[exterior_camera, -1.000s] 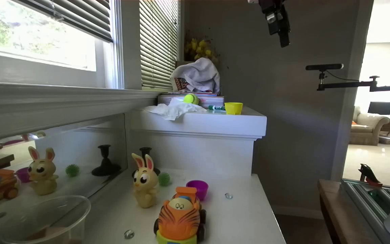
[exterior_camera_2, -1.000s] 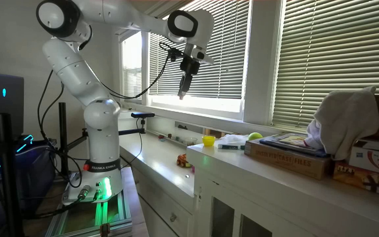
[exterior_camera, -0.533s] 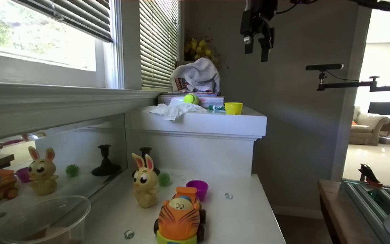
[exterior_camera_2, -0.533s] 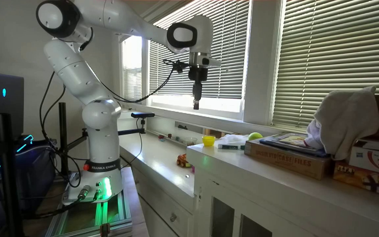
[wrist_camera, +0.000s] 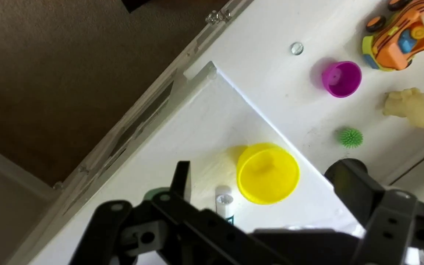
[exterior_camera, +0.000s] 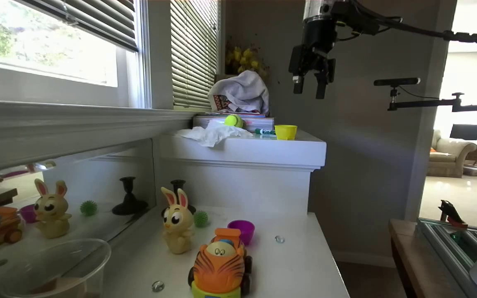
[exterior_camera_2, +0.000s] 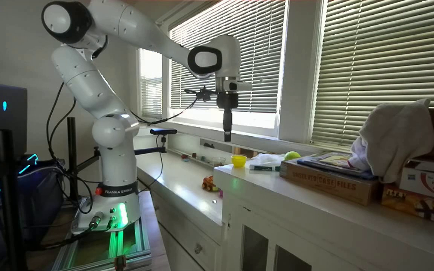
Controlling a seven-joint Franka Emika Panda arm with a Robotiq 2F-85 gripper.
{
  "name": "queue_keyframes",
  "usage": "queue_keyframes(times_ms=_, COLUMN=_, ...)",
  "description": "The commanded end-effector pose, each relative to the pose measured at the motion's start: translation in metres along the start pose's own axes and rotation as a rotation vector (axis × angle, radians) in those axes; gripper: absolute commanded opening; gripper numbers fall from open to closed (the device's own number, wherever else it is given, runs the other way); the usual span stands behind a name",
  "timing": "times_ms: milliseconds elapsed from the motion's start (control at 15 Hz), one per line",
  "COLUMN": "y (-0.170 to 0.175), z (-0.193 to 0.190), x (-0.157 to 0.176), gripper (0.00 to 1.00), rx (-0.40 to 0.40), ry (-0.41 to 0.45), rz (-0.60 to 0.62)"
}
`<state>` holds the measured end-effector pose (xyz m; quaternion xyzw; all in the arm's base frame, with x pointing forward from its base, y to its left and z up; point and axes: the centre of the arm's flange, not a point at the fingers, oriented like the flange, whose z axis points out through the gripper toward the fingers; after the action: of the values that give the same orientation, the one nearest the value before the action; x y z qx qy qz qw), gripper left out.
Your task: Put the yellow bowl next to the purple bowl
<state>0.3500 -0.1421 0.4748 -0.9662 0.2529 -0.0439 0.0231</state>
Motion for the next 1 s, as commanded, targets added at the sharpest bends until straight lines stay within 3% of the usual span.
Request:
queue_keyframes(times_ms=0, y=0.003, z=0.022, x=-0.008, gripper=1.0, rx=-0.003, ry=0.063, rz=0.017)
queue_keyframes(times_ms=133, y=0.005, z=0.034, x=-0.007, gripper=1.0, rx=-0.001, ry=0.097, rz=0.007)
queue_keyframes(times_ms=533, y=0.001, z=0.032, x=-0.005, gripper=1.0, rx=0.01, ry=0.059, rz=0.003)
queue_keyframes(times_ms=933, y=0.006, z=0.058, x=0.006, gripper=1.0, rx=0.026, ry=0.058, rz=-0.011)
